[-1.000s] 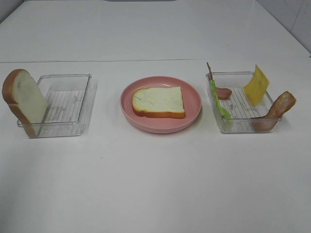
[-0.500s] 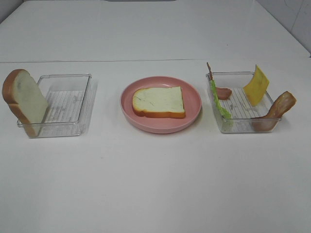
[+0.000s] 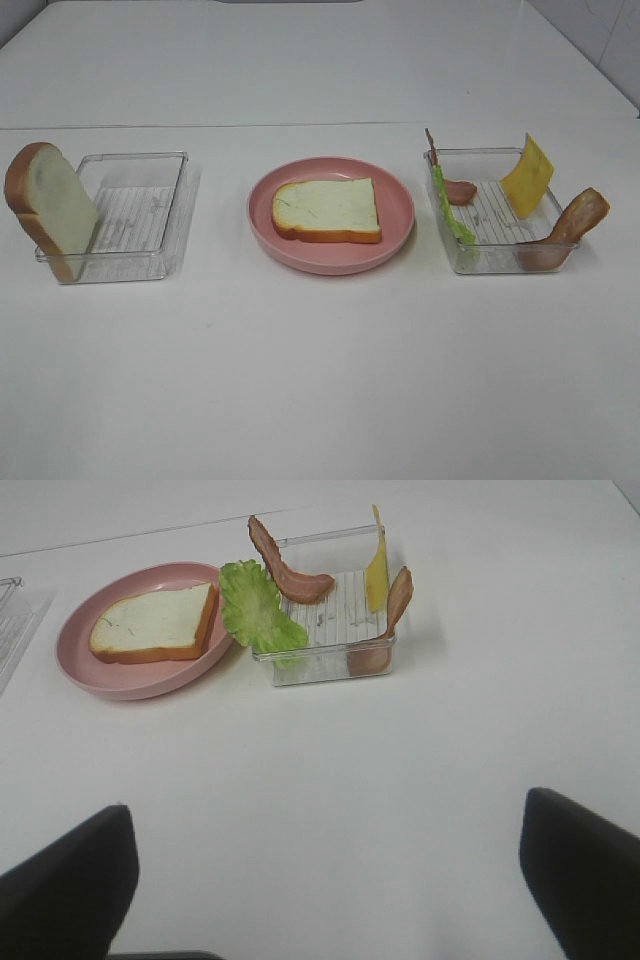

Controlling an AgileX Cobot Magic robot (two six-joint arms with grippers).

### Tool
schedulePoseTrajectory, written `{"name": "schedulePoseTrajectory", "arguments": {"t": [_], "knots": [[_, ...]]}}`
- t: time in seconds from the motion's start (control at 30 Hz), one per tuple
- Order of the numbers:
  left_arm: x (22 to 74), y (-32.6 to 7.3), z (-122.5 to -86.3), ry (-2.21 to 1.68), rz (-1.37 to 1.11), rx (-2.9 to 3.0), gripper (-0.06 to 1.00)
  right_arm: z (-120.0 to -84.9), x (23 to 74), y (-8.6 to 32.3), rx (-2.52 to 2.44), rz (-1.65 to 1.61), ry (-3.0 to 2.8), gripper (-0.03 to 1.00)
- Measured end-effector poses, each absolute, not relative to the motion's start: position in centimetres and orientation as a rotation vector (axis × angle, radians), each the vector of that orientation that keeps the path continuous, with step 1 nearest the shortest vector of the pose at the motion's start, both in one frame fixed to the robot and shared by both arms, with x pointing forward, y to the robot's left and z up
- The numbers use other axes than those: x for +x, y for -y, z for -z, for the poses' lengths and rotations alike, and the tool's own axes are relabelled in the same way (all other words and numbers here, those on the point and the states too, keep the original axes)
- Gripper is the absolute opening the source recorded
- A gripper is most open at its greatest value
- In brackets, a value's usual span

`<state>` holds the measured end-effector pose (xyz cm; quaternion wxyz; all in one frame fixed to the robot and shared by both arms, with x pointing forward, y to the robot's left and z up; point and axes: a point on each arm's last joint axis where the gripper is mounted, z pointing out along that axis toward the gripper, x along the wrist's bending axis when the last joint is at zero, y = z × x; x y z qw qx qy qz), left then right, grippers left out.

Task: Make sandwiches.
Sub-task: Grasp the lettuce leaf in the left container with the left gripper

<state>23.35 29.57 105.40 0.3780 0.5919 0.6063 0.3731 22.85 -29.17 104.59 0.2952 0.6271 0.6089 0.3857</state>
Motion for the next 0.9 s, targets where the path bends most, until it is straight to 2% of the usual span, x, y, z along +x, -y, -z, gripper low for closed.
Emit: {"name": "schedulePoseTrajectory", "arguments": {"t": [0.4, 0.6, 0.67, 0.83, 0.87, 0.9], "knots": [[23.4, -29.6, -105.3, -1.562, -0.943, 1.500, 0.99, -105.0, 24.4, 29.1, 1.765, -0.931, -1.707, 0.98], [23.4, -29.6, -105.3, -1.563, -0.941, 1.498, 0.99, -107.1, 28.6, 29.0, 1.923, -0.755, -1.845, 0.98], [23.4, -29.6, -105.3, -1.563, -0.941, 1.498, 0.99, -108.2, 31.7, 28.9, 1.990, -0.668, -1.903, 0.98], [23.4, -29.6, -105.3, -1.563, -0.941, 1.498, 0.99, -109.6, 35.6, 28.9, 2.039, -0.581, -1.949, 0.98], [23.4, -29.6, -105.3, -1.563, -0.941, 1.498, 0.99, -109.8, 37.9, 28.9, 2.061, -0.533, -1.974, 0.98], [23.4, -29.6, -105.3, -1.563, -0.941, 1.498, 0.99, -109.8, 37.9, 28.9, 2.061, -0.533, -1.974, 0.98]]}}
